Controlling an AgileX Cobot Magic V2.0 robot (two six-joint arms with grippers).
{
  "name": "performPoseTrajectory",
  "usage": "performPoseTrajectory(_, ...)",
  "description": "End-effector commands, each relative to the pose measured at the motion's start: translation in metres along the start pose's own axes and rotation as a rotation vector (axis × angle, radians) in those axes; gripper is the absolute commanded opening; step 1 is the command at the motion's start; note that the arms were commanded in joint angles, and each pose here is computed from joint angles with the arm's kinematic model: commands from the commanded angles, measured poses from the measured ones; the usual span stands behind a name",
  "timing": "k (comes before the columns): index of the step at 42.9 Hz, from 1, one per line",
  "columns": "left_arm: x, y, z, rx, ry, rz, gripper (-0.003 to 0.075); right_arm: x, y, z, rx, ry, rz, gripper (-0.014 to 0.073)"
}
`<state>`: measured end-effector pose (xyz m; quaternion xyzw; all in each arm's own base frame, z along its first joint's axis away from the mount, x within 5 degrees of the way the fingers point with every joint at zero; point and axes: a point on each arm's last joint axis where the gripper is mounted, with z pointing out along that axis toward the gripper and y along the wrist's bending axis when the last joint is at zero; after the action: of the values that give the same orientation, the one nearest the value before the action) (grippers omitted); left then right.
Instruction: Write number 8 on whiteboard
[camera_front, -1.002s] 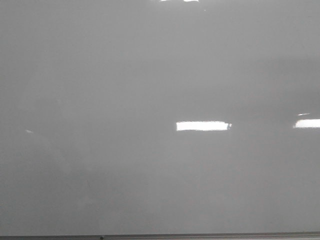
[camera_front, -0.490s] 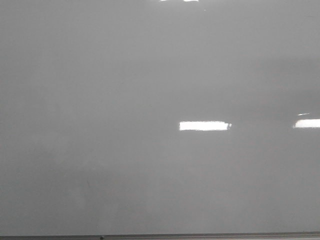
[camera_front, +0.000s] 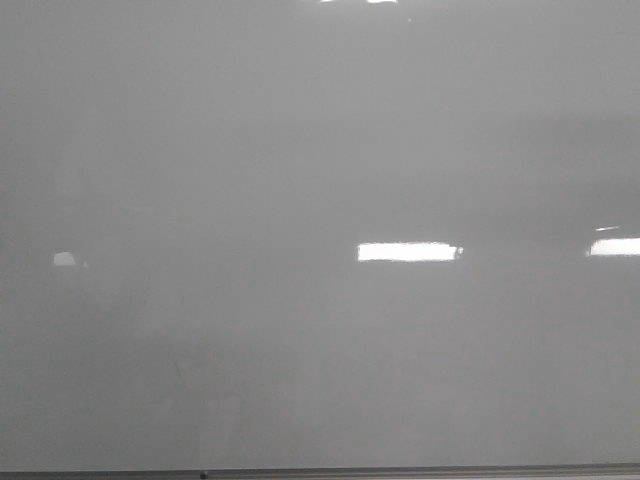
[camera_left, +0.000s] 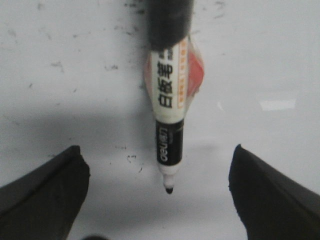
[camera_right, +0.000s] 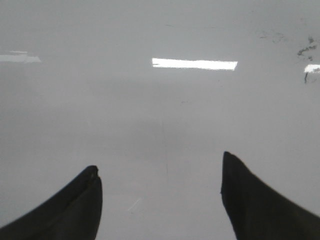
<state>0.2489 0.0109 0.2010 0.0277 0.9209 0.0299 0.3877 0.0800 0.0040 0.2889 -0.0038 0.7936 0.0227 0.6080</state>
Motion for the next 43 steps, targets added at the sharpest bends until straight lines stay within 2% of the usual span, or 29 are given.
performPoseTrajectory(1, -0.022, 0.0, -0.001, -0.008, -0.163, 0.019, 0.0564, -0.019, 0.0, -0.003, 0.008, -0.106, 0.005, 0.0527)
performPoseTrajectory(4, -0.022, 0.0, 0.004, -0.008, -0.174, 0.019, 0.0549, -0.019, 0.0, -0.003, 0.008, -0.106, 0.005, 0.0527)
performPoseTrajectory(8, -0.019, 0.0, 0.013, -0.005, -0.153, 0.019, 0.0471, -0.019, 0.0, -0.003, 0.008, -0.106, 0.005, 0.0527)
performPoseTrajectory(12, -0.016, -0.001, 0.018, -0.002, -0.135, 0.019, 0.037, -0.019, 0.0, -0.003, 0.008, -0.106, 0.005, 0.0527)
performPoseTrajectory(19, -0.017, -0.001, 0.017, -0.003, -0.14, 0.029, 0.0142, -0.019, 0.0, -0.003, 0.008, -0.106, 0.005, 0.0527)
performPoseTrajectory(24, -0.018, 0.0, 0.016, -0.004, -0.143, 0.043, 0.0044, -0.019, 0.0, -0.003, 0.008, -0.106, 0.005, 0.0527)
performPoseTrajectory(30, -0.017, 0.0, 0.011, -0.005, -0.124, 0.041, 0.0018, -0.019, 0.0, -0.003, 0.008, -0.106, 0.005, 0.0527)
performPoseTrajectory(34, -0.021, 0.002, -0.002, -0.004, -0.049, 0.008, 0.0018, -0.019, 0.0, -0.003, 0.008, -0.106, 0.005, 0.0527)
performPoseTrajectory(39, -0.035, -0.004, -0.026, 0.032, 0.183, 0.006, 0.0018, -0.017, 0.0, -0.003, 0.004, -0.086, 0.005, 0.0527)
performPoseTrajectory(43, -0.047, -0.02, -0.045, 0.109, 0.345, 0.146, 0.0017, -0.016, 0.001, -0.003, -0.005, -0.041, 0.004, 0.0527)
